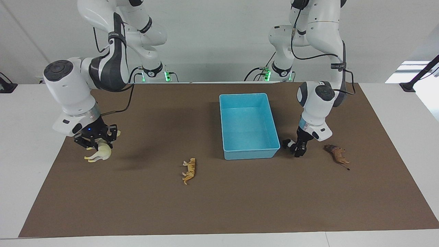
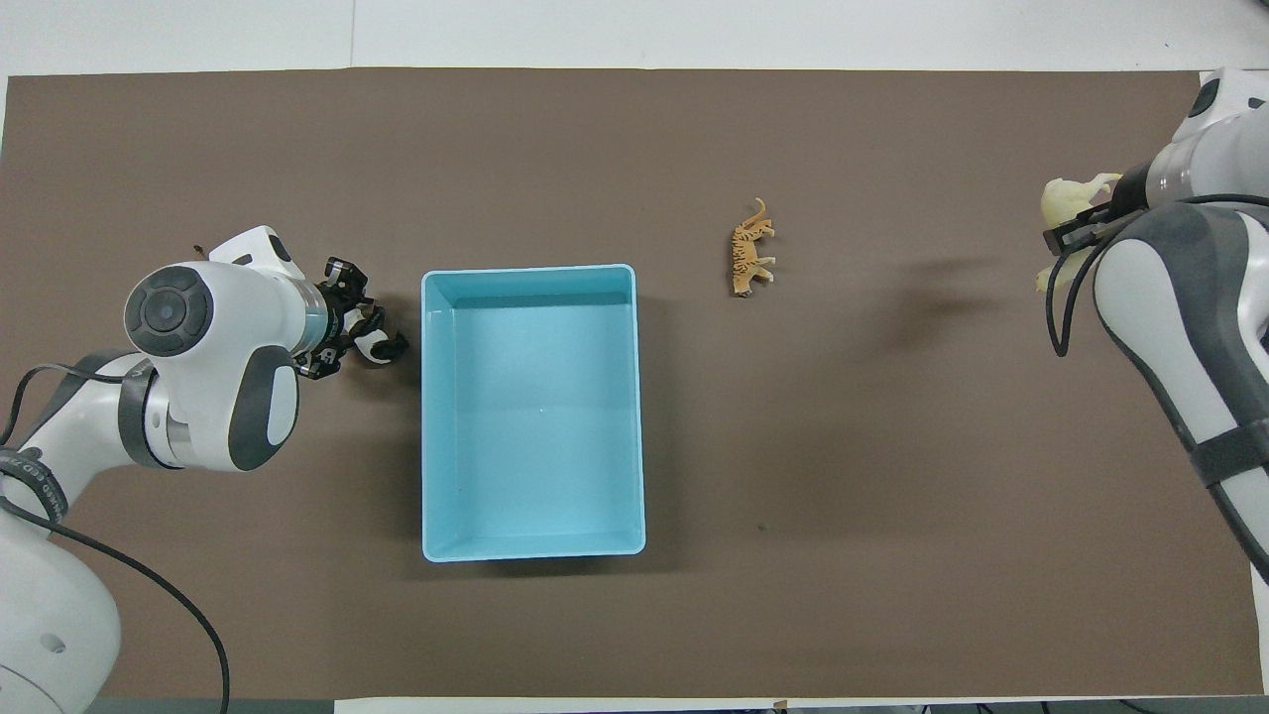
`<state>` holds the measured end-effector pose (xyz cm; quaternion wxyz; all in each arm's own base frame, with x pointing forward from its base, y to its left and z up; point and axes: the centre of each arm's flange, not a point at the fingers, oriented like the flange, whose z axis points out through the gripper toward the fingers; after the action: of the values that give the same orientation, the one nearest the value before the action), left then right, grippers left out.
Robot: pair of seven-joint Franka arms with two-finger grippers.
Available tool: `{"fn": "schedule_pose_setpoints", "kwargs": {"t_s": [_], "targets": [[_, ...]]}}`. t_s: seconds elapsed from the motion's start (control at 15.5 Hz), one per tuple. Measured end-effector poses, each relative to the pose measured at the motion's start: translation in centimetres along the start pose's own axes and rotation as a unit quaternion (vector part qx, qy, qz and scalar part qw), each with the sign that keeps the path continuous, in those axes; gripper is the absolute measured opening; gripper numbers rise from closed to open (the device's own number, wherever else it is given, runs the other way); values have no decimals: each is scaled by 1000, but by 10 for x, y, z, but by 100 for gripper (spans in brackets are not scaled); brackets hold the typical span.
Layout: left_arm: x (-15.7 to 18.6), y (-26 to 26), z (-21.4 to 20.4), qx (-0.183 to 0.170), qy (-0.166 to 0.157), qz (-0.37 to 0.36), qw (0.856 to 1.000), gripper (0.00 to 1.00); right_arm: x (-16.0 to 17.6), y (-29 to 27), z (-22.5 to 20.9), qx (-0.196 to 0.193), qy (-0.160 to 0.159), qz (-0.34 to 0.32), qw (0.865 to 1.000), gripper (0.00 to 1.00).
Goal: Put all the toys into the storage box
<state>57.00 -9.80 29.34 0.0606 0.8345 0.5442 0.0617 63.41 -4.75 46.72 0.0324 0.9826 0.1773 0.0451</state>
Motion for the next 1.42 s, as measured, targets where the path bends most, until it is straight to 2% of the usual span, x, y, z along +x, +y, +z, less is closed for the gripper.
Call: {"fn": "schedule_pose_setpoints", "kwargs": {"t_s": [0.06, 0.13, 0.45, 0.58, 0.71, 0.9, 1.03, 1.29, 1.42], "targets": [[0, 0, 0, 0, 0, 0, 1000, 36, 0, 1, -6, 1, -3, 1, 1000, 42], [0, 0, 0, 0, 0, 0, 1000, 33, 0, 2, -12, 2, -5, 1, 1000, 42], [6, 6, -10, -7, 3, -3, 1000, 33, -3, 1, -26, 3, -5, 2, 1000, 42], [20, 26, -38, -3, 5, -10, 1000, 33, -3, 1, -26, 3, -5, 2, 1000, 42], [34, 56, -85, 2, 3, -16, 1000, 33, -3, 1, -26, 3, -5, 1, 1000, 42], [35, 87, -145, -6, -22, -29, 999, 33, -3, 0, -26, 3, -5, 1, 1000, 42], [7, 95, -152, 4, -39, -11, 999, 33, -3, 0, -27, 3, -5, 1, 1000, 42], [-96, 98, -133, 34, -59, 50, 996, 33, -2, -2, -27, 3, -4, -1, 1000, 42], [-131, 87, -119, 51, -64, 75, 994, 33, -1, -3, -27, 3, -4, -2, 1000, 42]]}}
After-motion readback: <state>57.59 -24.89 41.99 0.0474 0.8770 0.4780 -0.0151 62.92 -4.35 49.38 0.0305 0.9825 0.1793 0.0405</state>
